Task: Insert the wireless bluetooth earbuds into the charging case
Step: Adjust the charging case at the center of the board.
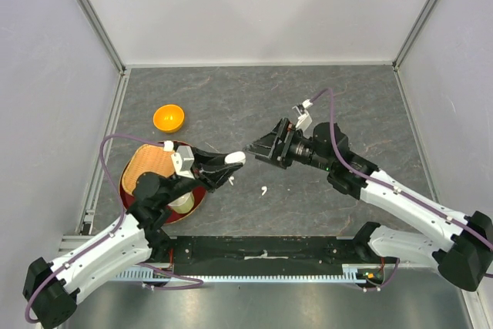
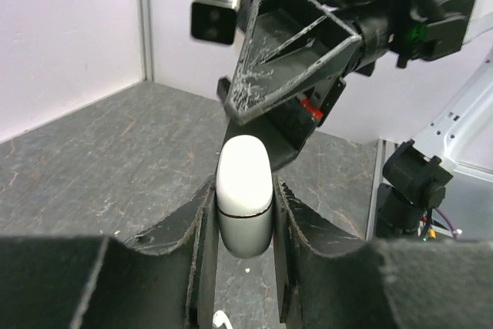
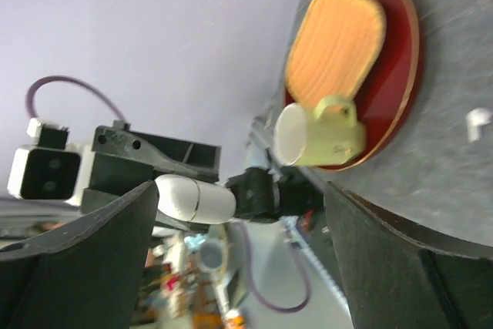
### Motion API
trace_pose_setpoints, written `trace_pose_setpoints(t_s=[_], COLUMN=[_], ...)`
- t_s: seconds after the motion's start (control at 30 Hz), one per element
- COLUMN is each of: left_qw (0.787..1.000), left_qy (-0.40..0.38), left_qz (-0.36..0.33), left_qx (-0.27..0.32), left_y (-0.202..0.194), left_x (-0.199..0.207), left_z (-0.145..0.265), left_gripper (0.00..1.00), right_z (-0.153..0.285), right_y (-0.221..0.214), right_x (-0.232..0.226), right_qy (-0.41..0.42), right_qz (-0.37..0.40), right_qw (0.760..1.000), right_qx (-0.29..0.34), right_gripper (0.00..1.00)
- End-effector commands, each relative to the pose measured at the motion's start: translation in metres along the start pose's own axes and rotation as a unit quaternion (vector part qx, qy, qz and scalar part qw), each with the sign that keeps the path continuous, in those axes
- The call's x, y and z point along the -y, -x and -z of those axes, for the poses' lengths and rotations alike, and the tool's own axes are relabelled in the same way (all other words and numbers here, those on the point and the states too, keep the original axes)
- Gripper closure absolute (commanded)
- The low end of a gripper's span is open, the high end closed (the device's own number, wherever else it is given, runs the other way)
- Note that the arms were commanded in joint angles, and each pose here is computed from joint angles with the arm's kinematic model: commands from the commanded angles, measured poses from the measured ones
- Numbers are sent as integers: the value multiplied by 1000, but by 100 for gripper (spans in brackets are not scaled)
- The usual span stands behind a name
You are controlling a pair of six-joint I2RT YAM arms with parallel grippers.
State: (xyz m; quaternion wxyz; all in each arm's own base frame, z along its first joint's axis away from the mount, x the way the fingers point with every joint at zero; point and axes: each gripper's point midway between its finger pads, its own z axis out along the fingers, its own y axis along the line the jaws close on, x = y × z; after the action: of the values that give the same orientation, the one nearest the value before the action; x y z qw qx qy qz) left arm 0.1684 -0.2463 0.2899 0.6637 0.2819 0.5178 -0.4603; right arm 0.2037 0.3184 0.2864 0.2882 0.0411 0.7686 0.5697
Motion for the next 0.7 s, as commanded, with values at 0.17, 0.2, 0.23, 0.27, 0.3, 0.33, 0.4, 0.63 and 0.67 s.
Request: trace_pose_setpoints(t_s=[0.17,0.2,0.23,0.27,0.3,0.33,0.4,0.63,0.67], left_qw=[997,997,997,997,997,997,997,998,998], left_qy=[-45,-44,-43,-43,-42,-43,-43,-47,-47], left_qz=[-46,-47,-47,-48,-48,-47,-48,-44,-43], left_qx=[38,37,37,38,39,37,38,26,23], left_y=[13,12,12,13,13,12,12,6,4], left_x=[10,10,9,10,9,9,9,8,7], left_z=[-8,-8,-8,-8,-8,-9,-9,-14,-15], left_gripper=[98,98,98,98,98,98,98,98,98], right_z=[5,5,5,5,3,4,1,-4,-5], right_y=[-18,-18,-18,-20,-21,-21,-25,-30,-30], right_x=[-41,-41,-40,-39,-36,-40,-36,-33,-33], right_qy=[112,111,109,108,106,115,116,117,117], right_qz=[-130,-133,-135,-139,-144,-155,-170,-188,-189], right_qw=[983,983,983,982,981,978,975,971,970], right_qx=[-63,-64,-64,-67,-70,-73,-84,-93,-94], right_gripper=[3,3,4,4,5,6,8,20,23])
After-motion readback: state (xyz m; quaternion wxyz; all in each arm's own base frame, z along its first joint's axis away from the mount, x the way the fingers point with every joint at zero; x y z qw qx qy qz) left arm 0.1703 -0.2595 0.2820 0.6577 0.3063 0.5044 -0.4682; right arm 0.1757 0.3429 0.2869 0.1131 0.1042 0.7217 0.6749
